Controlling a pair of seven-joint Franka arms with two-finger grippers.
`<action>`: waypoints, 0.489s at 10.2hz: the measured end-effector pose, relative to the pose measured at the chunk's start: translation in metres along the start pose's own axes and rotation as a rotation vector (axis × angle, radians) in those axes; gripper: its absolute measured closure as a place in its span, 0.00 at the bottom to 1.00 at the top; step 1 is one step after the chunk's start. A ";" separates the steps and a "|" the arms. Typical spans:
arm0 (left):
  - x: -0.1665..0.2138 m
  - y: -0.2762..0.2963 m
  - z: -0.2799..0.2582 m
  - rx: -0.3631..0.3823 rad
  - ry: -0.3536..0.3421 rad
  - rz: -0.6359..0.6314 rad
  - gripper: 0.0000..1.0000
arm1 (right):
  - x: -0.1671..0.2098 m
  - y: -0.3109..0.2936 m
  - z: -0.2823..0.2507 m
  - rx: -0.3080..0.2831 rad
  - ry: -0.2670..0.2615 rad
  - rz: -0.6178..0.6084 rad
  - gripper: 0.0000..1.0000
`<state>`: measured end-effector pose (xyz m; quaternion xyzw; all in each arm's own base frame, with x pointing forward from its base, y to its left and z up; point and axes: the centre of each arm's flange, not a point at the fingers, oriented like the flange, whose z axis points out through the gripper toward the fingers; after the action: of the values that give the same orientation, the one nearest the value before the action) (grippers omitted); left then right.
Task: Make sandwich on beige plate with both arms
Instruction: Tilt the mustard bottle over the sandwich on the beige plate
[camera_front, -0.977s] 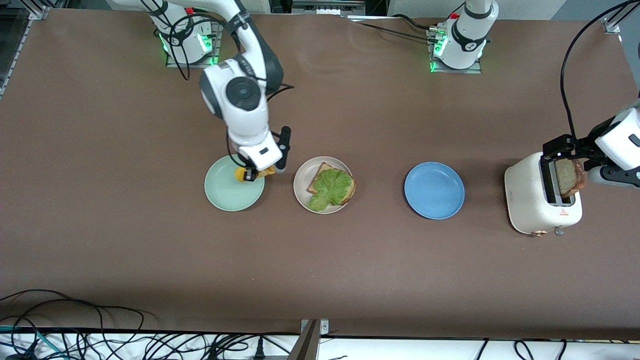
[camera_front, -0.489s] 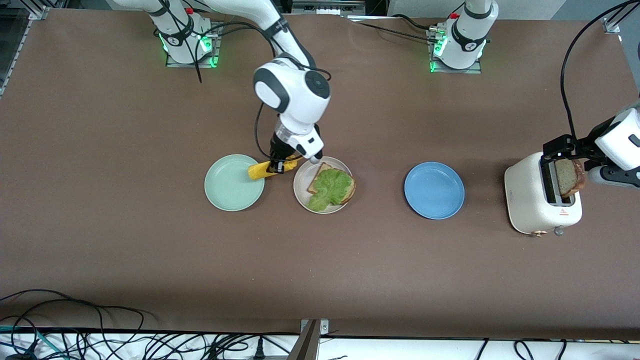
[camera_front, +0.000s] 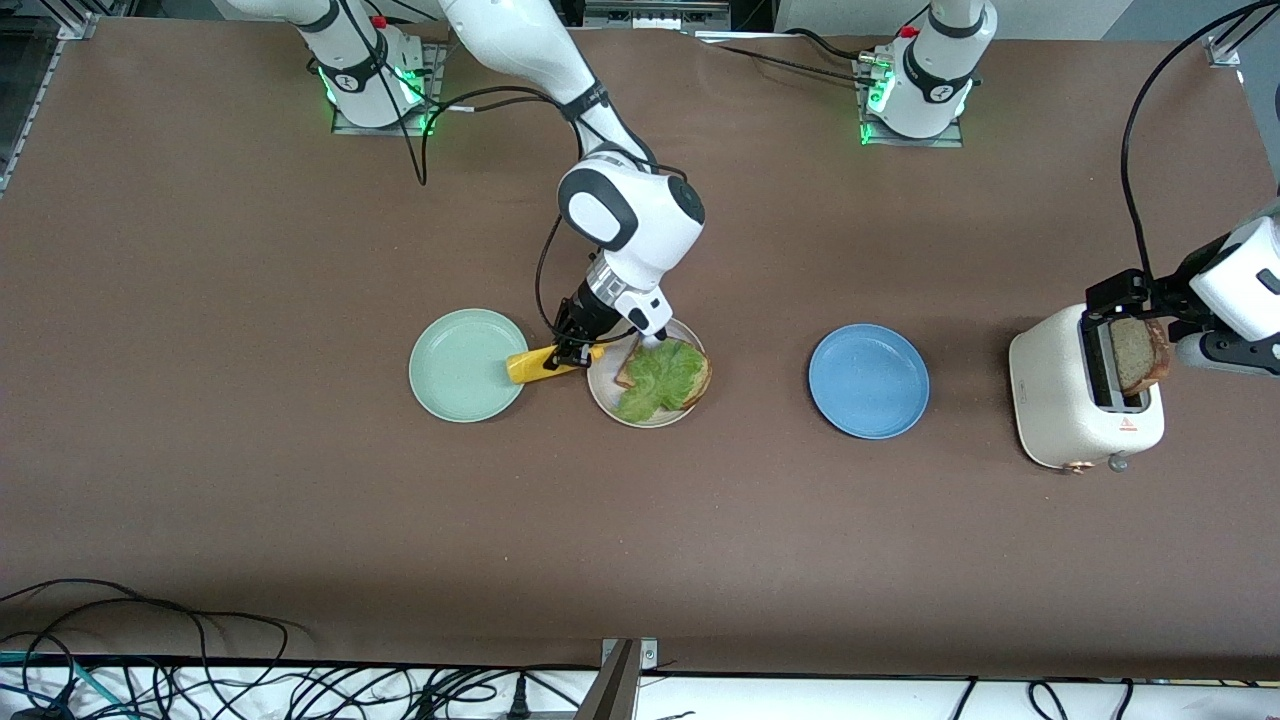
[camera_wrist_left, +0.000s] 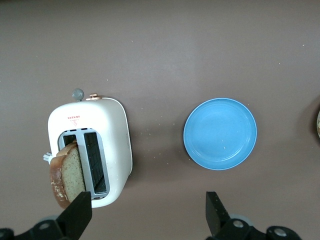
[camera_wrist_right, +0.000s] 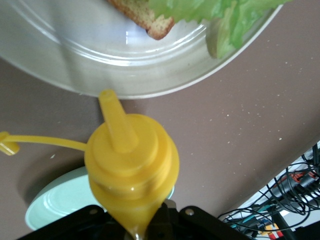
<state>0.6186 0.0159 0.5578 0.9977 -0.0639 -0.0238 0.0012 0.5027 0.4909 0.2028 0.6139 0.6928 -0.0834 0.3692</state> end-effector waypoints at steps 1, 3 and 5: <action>0.000 0.000 0.000 0.000 0.000 0.000 0.00 | 0.005 0.001 0.000 -0.009 -0.001 0.005 0.95; 0.000 0.000 0.000 0.000 0.000 0.000 0.00 | 0.007 0.005 -0.005 -0.019 0.004 0.013 0.95; 0.002 -0.002 0.005 -0.001 -0.001 -0.003 0.00 | -0.002 0.019 -0.019 -0.025 0.006 0.030 0.95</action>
<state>0.6203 0.0178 0.5530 0.9977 -0.0626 -0.0245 0.0016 0.5122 0.5046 0.2233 0.6199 0.6854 -0.0675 0.3761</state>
